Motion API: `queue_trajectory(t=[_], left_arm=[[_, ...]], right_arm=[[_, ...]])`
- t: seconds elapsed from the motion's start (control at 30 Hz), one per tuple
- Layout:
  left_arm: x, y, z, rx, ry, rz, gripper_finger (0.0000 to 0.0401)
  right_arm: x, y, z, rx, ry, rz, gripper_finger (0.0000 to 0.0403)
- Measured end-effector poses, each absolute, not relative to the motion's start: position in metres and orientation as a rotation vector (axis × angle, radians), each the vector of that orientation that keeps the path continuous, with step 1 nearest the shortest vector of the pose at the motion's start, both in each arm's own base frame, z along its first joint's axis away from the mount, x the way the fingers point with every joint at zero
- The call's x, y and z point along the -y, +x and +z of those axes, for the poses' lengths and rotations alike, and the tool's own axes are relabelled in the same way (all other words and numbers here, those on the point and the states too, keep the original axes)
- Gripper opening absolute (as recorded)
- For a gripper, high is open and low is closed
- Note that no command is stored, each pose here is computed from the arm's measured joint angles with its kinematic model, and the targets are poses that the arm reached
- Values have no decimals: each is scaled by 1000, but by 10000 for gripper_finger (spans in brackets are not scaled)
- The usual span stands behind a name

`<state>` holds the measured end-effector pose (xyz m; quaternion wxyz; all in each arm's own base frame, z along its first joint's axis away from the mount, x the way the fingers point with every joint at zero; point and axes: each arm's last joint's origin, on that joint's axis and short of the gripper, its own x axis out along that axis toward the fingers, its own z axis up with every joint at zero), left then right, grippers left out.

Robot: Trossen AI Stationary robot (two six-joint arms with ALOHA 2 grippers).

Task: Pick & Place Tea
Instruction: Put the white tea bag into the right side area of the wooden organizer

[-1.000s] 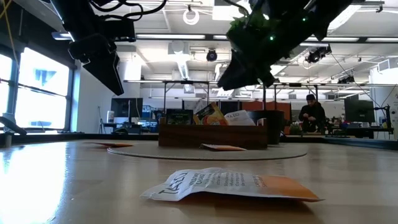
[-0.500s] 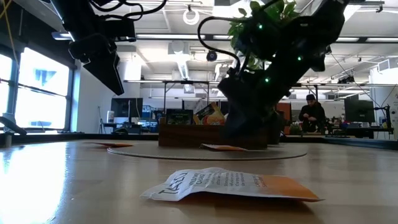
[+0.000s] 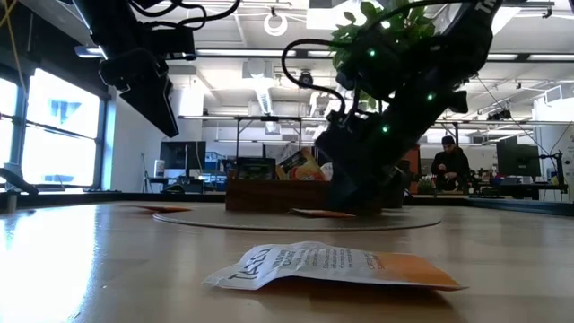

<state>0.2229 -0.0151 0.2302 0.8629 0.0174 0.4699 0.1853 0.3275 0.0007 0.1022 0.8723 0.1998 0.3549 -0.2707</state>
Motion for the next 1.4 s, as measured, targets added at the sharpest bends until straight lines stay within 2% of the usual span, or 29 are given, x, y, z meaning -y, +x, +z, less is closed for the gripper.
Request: queue_trajectory(t=[0.1,0.2,0.4,0.53,0.77,0.87,1.03,1.1,1.4], left_arm=[[15,223,230,-986,37,389,138],[15,223,230,-986,37,389,138],[15,223,230,-987,38,389,138],[15,223,230,-987,38,389,138],[15,223,230,-988,39,390,138],[15,223,230,-988,39,390,138],[15,223,230,-988,39,390,138],[15,223,230,-989,39,390,138],[15,223,230,-988,39,390,138]], right_arm=[[-1,328,100,-754,372,-549,124],[-1,328,100,-758,351,-539,105],[-1,330,102,-745,317,-503,12],[-2,329,111,-736,318,-469,19],[-4,325,152,-613,269,-428,7],[-1,318,173,-556,184,-509,3],[10,305,189,-470,41,-867,3],[12,304,188,-448,10,-953,2],[28,311,153,-542,-25,-1035,3]])
